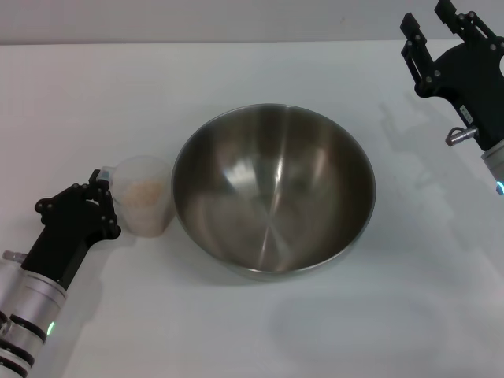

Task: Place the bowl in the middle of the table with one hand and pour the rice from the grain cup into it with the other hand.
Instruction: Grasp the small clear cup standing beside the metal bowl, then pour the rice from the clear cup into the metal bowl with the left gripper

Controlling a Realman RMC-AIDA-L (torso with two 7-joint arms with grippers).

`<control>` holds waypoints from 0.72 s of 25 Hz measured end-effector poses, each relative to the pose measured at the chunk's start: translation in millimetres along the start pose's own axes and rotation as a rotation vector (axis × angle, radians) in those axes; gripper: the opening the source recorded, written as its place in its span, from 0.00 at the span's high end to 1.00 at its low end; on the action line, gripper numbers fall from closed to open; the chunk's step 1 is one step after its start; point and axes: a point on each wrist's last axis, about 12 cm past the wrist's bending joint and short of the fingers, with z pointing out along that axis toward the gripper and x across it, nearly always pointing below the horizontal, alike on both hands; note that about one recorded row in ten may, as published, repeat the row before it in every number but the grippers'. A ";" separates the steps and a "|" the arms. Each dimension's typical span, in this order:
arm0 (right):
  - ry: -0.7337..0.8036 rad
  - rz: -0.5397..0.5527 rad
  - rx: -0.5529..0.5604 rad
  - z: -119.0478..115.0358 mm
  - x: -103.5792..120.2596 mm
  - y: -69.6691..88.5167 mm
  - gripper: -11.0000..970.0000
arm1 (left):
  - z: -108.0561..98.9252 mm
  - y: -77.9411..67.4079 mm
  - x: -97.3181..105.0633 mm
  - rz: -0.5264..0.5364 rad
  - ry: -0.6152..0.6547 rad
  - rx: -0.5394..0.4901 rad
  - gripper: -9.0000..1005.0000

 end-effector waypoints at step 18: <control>-0.011 0.000 -0.004 3.1 -1.6 0.4 0.52 | 14.1 -21.4 -43.3 0.568 -0.320 -0.028 0.97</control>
